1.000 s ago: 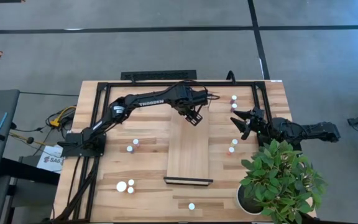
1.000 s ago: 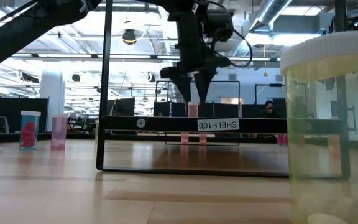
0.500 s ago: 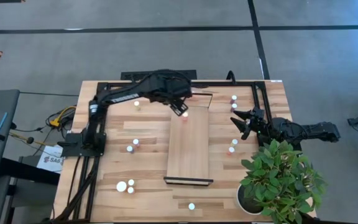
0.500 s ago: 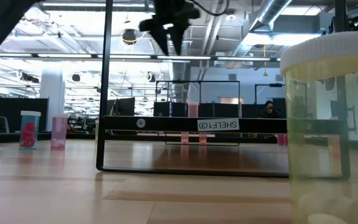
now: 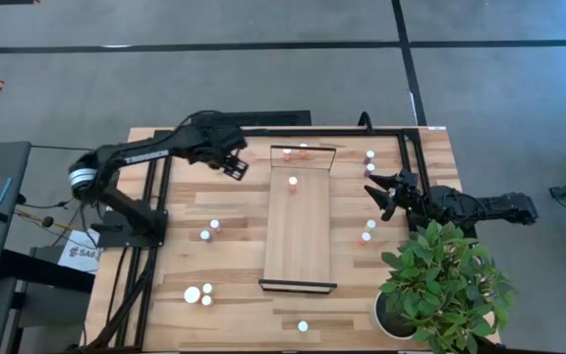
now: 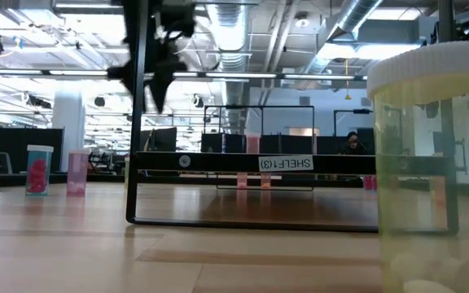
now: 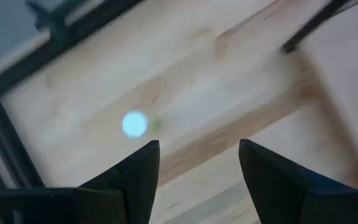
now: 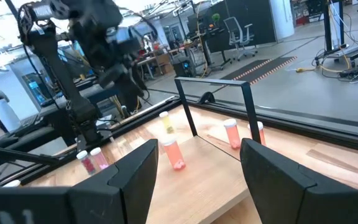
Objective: Pick and place medicine bottles onto shelf by color
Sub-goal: Put the yellow pill bottle on the shelf
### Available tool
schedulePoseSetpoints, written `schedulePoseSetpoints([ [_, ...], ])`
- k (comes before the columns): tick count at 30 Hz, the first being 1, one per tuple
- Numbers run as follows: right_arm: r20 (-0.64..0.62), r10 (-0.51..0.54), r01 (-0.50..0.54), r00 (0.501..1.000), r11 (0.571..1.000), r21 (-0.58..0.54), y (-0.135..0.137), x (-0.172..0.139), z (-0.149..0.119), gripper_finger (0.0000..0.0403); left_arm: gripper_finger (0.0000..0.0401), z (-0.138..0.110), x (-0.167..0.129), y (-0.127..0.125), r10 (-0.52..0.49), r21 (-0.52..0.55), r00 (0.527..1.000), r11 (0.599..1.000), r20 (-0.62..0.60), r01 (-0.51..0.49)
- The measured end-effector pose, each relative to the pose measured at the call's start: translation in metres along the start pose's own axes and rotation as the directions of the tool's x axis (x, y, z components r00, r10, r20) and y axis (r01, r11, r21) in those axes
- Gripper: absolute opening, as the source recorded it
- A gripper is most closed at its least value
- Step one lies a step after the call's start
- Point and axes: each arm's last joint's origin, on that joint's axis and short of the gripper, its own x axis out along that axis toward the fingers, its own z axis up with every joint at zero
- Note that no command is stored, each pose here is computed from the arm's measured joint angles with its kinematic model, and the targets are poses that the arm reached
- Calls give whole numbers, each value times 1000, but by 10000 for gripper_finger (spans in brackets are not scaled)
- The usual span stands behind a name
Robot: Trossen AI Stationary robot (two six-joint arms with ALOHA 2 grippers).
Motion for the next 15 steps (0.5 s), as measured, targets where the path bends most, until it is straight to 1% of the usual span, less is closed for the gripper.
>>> schedulePoseSetpoints([
  [4, 0, 0, 0, 1000, 1000, 0, 0, 0, 0, 251, 207, -15, 27, 23, -11, -52, 1000, 999, 4, 11],
  [7, 0, 0, 0, 1000, 1000, 0, 0, 0, 0, 251, 207, -19, 45, 34, -16, -51, 1000, 999, -1, 16],
  [10, 0, 0, 0, 1000, 1000, 0, 0, 0, 0, 251, 207, -17, 52, 39, -23, -58, 999, 998, 22, 24],
  [15, 0, 0, 0, 1000, 1000, 0, 0, 0, 0, 251, 207, -13, 56, 46, 41, -85, 998, 996, 46, -37],
])
